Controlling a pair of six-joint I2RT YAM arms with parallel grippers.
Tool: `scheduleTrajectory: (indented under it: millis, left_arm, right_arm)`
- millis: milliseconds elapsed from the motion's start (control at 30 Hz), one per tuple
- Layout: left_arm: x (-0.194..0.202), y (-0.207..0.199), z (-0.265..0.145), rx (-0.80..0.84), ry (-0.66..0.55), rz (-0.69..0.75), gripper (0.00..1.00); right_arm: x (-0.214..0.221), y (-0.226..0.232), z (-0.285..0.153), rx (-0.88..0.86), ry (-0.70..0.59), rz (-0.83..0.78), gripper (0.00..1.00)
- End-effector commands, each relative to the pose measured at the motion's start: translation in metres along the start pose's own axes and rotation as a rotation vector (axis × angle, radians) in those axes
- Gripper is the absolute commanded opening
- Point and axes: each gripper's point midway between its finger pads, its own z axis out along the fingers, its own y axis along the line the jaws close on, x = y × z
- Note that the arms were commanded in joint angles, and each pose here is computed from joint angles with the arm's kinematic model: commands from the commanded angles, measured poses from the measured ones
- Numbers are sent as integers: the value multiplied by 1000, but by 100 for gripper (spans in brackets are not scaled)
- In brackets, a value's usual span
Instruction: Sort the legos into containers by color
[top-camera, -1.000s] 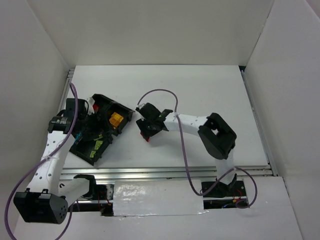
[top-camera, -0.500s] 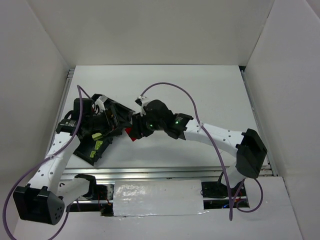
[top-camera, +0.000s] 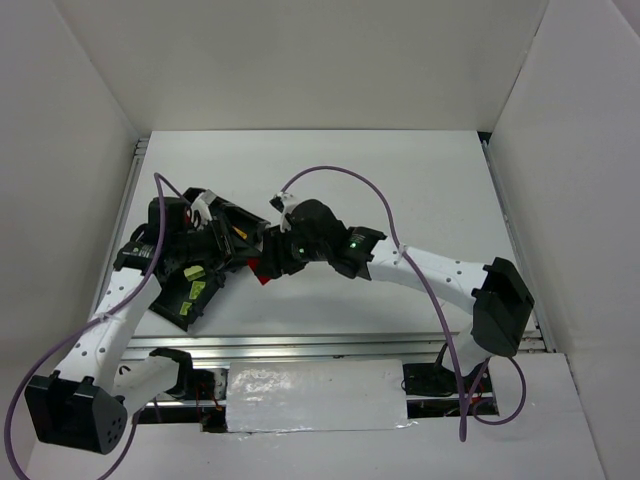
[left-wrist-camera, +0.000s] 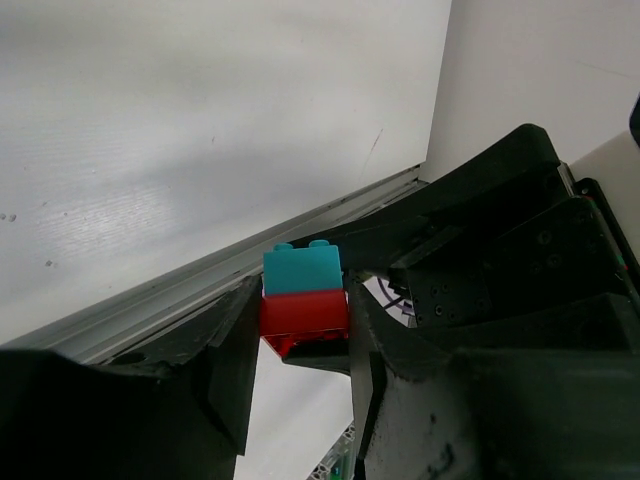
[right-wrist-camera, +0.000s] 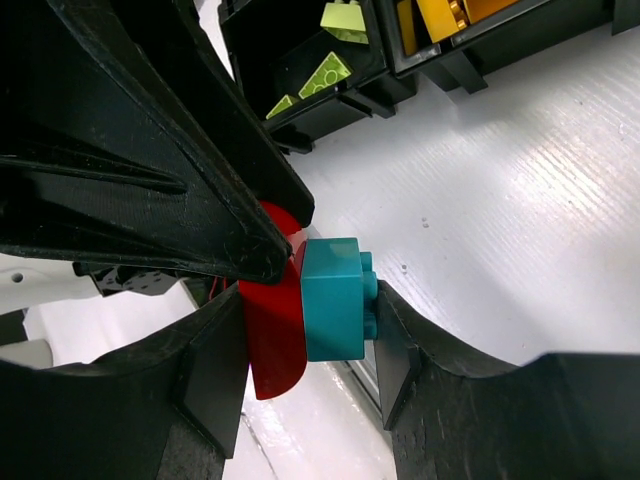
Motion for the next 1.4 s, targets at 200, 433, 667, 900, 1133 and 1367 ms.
scheduleTrajectory:
  millis: [200,433,667,900,1133,1367]
  left_arm:
    - [0,-23,-5,107,9,61,0]
    - [-8,-43,-11,190,-10,250,0]
    - [13,-73,-24,450,25,433,0]
    - [34,-98,-45,620,29,559,0]
    - [44,-111,-51,689,41,591,0]
    - [38,-107,-46,647,13,567,0]
  right_arm:
    - [-26,29,-5,-87,-63,38,69]
    - [-20,40,-53,-362,-15,45,100]
    - [-21,37,-107,-609,-29,109,100]
    - [-35,64,-124,-740,-47,131,100]
    - [-43,78,-118,-776,-26,107,90]
    - [-30,75,-117,-804,7,106,18]
